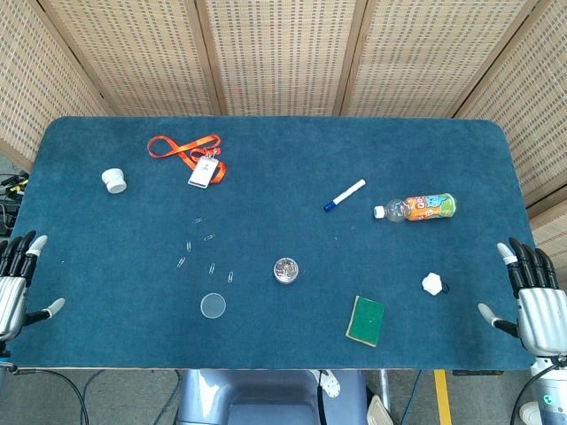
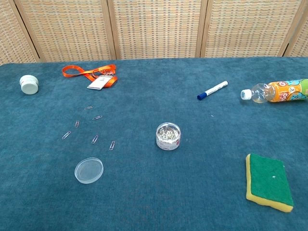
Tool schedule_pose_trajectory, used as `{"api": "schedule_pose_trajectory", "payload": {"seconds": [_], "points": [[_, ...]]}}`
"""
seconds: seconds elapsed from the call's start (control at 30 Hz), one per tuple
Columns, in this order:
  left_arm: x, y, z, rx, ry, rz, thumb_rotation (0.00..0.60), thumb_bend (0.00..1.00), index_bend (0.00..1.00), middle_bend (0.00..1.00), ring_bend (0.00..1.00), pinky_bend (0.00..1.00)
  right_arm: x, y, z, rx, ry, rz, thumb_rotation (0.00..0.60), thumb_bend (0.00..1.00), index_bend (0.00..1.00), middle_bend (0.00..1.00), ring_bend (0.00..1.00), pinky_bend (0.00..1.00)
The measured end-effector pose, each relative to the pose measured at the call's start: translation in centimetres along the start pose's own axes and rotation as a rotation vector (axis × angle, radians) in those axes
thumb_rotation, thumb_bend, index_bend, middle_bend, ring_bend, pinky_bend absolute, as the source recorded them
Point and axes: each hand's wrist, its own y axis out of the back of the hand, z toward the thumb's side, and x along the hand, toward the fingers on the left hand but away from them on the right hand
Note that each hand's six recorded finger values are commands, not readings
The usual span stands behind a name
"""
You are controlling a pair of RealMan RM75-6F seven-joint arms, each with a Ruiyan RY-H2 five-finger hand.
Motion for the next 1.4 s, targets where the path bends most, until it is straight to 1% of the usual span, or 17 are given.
{"api": "schedule_pose_trajectory", "payload": {"seconds": [0.27, 0.37, 0.43, 0.47, 0.5, 0.57, 0.63, 0.67, 0.77, 0.83, 0.9, 1.07, 1.2, 1.3, 1.4], "points": [[0.4, -0.6, -0.2, 0.009, 0.003, -0.020, 0.600, 0.00, 0.00, 0.00, 0.00, 0.00, 0.0, -0.3, 0.2, 0.002, 0.006, 0.010, 0.600, 0.00, 0.03, 0.00, 0.00, 0.00], [1.2, -1.0, 0.0, 0.014, -0.006, -0.033, 0.600, 0.00, 0.00, 0.00, 0.00, 0.00, -0.1, -0.4, 0.3, 0.002, 0.008, 0.012, 0.600, 0.00, 0.03, 0.00, 0.00, 0.00], [2.5, -1.3, 0.5, 0.015, -0.027, -0.041, 0.600, 0.02, 0.00, 0.00, 0.00, 0.00, -0.1, -0.4, 0.4, 0.005, 0.008, 0.013, 0.600, 0.00, 0.03, 0.00, 0.00, 0.00], [3.2, -1.4, 0.9, 0.018, -0.042, -0.044, 0.600, 0.03, 0.02, 0.00, 0.00, 0.00, -0.2, -0.5, 0.4, 0.007, 0.008, 0.014, 0.600, 0.00, 0.03, 0.00, 0.00, 0.00], [4.4, -1.6, 1.4, 0.028, -0.068, -0.046, 0.600, 0.04, 0.04, 0.00, 0.00, 0.00, -0.2, -0.6, 0.4, 0.008, 0.006, 0.015, 0.600, 0.00, 0.03, 0.00, 0.00, 0.00], [6.3, -1.8, 2.2, 0.059, -0.108, -0.045, 0.600, 0.05, 0.15, 0.00, 0.00, 0.00, -0.4, -0.7, 0.3, 0.011, 0.000, 0.018, 0.600, 0.00, 0.03, 0.00, 0.00, 0.00], [9.0, -2.4, 3.4, 0.126, -0.161, -0.043, 0.600, 0.07, 0.23, 0.00, 0.00, 0.00, -0.5, -0.8, 0.1, 0.015, -0.007, 0.019, 0.600, 0.00, 0.03, 0.00, 0.00, 0.00], [9.6, -2.6, 3.8, 0.144, -0.174, -0.045, 0.600, 0.08, 0.24, 0.00, 0.00, 0.00, -0.6, -0.8, 0.1, 0.019, -0.012, 0.020, 0.600, 0.00, 0.03, 0.00, 0.00, 0.00], [12.6, -3.5, 5.7, 0.222, -0.248, -0.056, 0.600, 0.12, 0.33, 0.00, 0.00, 0.00, -0.7, -0.9, -0.2, 0.032, -0.023, 0.021, 0.600, 0.00, 0.03, 0.00, 0.00, 0.00], [14.0, -4.2, 6.9, 0.269, -0.309, -0.063, 0.600, 0.14, 0.35, 0.00, 0.00, 0.00, -0.9, -1.1, -0.4, 0.043, -0.033, 0.023, 0.600, 0.00, 0.03, 0.00, 0.00, 0.00], [15.0, -4.9, 7.6, 0.297, -0.362, -0.077, 0.600, 0.15, 0.37, 0.00, 0.00, 0.00, -1.0, -1.4, -0.7, 0.054, -0.046, 0.027, 0.600, 0.00, 0.03, 0.00, 0.00, 0.00], [16.6, -6.9, 9.0, 0.324, -0.483, -0.121, 0.600, 0.16, 0.42, 0.00, 0.00, 0.00, -1.2, -1.8, -1.1, 0.076, -0.070, 0.035, 0.600, 0.00, 0.03, 0.00, 0.00, 0.00], [17.1, -8.7, 10.6, 0.397, -0.602, -0.152, 0.600, 0.17, 0.43, 0.00, 0.00, 0.00, -1.3, -2.0, -1.3, 0.089, -0.082, 0.039, 0.600, 0.00, 0.03, 0.00, 0.00, 0.00], [17.2, -9.9, 11.5, 0.460, -0.668, -0.165, 0.600, 0.18, 0.44, 0.00, 0.00, 0.00, -1.3, -2.1, -1.2, 0.096, -0.083, 0.041, 0.600, 0.00, 0.03, 0.00, 0.00, 0.00], [17.4, -10.9, 12.7, 0.478, -0.706, -0.174, 0.600, 0.21, 0.44, 0.00, 0.00, 0.00, -1.4, -2.3, -1.2, 0.102, -0.087, 0.043, 0.600, 0.00, 0.03, 0.00, 0.00, 0.00]]}}
